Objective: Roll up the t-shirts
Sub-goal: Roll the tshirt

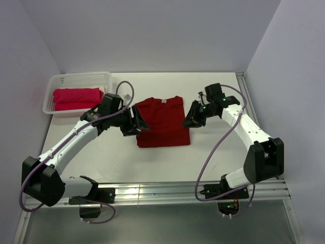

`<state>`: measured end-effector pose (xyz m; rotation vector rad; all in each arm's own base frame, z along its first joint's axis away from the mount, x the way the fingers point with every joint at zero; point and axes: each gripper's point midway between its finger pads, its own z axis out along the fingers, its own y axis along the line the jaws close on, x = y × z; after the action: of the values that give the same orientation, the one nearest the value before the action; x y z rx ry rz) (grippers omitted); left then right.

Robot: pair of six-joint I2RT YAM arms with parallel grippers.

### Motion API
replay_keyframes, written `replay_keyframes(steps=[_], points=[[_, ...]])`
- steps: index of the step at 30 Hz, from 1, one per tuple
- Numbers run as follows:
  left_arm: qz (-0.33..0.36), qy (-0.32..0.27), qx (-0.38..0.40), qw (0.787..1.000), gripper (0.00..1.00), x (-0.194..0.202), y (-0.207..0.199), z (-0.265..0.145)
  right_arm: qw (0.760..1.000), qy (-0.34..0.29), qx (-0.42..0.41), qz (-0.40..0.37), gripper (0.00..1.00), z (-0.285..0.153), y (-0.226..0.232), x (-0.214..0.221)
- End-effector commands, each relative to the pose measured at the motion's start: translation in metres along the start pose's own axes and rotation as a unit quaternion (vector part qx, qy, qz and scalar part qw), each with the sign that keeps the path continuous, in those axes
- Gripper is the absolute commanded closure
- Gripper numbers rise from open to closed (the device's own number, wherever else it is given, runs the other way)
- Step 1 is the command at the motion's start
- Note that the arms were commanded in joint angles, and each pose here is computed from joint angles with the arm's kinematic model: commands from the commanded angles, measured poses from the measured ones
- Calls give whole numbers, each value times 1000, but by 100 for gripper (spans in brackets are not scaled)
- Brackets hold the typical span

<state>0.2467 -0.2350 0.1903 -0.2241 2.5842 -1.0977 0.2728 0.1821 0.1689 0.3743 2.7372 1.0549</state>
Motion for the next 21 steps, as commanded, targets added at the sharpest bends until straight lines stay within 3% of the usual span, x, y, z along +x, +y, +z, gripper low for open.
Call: replay_keyframes(steps=[1, 3, 6, 12, 21], points=[[44, -11, -12, 999, 35, 7, 8, 13, 998, -9, 26, -52, 76, 14, -11, 8], [46, -2, -22, 999, 38, 14, 15, 24, 998, 7, 39, -50, 88, 29, -17, 16], [49, 15, -38, 998, 44, 26, 27, 37, 997, 11, 51, -50, 96, 43, -24, 21], [54, 22, -71, 996, 49, 31, 52, 56, 996, 14, 71, -48, 99, 68, -35, 29], [72, 20, -118, 990, 54, -3, 58, 94, 992, 16, 117, -47, 100, 97, -41, 0]])
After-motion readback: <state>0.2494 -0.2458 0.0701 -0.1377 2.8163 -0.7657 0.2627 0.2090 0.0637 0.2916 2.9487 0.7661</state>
